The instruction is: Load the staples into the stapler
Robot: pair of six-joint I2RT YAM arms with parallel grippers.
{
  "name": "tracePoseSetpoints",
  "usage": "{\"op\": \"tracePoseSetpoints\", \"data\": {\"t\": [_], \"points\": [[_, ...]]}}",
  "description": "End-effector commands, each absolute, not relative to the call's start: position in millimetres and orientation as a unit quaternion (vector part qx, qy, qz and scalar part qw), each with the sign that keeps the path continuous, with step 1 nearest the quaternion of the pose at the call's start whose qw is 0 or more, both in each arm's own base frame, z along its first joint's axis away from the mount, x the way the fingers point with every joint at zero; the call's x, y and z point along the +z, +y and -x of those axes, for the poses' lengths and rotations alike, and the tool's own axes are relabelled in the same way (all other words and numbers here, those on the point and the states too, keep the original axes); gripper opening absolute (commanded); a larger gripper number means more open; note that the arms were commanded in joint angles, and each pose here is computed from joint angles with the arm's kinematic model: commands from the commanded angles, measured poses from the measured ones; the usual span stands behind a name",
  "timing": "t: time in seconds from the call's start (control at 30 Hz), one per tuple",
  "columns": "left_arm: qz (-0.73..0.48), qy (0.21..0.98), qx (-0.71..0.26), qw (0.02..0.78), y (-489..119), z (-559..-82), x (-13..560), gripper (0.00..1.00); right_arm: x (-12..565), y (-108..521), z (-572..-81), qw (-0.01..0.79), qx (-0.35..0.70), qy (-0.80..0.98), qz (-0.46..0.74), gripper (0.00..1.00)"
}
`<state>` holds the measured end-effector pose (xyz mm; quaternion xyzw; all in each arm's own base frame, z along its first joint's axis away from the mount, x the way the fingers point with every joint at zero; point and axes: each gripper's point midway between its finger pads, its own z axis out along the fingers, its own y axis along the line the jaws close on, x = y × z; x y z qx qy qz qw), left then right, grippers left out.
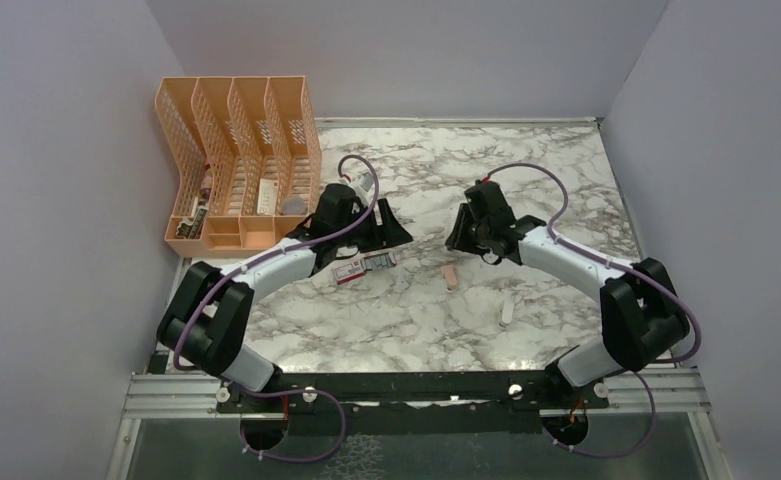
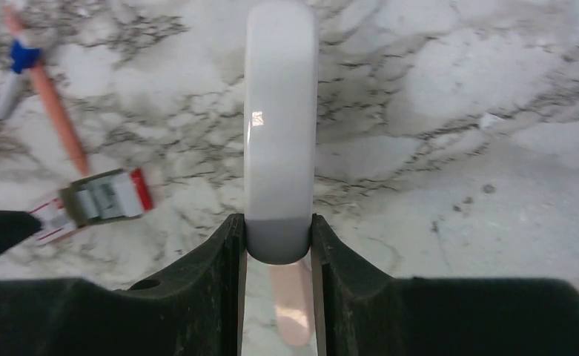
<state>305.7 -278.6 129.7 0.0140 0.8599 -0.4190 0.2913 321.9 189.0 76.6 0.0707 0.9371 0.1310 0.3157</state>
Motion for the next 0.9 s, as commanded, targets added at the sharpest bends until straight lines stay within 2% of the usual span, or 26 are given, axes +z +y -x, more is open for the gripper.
{"op": "tracePoseSetpoints", "data": {"t": [0.0, 0.27, 0.33, 0.53, 0.67, 0.87], "points": [[0.009, 0.827, -0.458, 0.326, -298.9, -324.5, 142.5, 0.64, 112.0, 242.6, -335.4, 0.308, 0.263, 0.912, -0.060, 0.12], [0.004, 0.834, -0.455, 0.312, -316.2, -326.4, 118.0, 0.51, 118.6, 272.2, -339.3, 0.271, 0.332, 0.900, -0.080, 0.11], [0.006, 0.836, -0.456, 0.304, -317.3, -322.8, 108.5, 0.46, 118.1, 273.1, -340.4, 0.265, 0.339, 0.900, -0.079, 0.10], [-0.005, 0.828, -0.478, 0.292, -325.1, -315.6, 100.2, 0.41, 116.8, 272.0, -340.1, 0.246, 0.357, 0.898, -0.075, 0.09], [-0.005, 0.831, -0.475, 0.288, -325.5, -315.2, 91.0, 0.32, 119.5, 272.2, -338.3, 0.239, 0.367, 0.896, -0.074, 0.09], [-0.018, 0.826, -0.488, 0.283, -332.7, -313.2, 91.9, 0.31, 119.5, 273.9, -331.8, 0.225, 0.380, 0.895, -0.068, 0.09]]}}
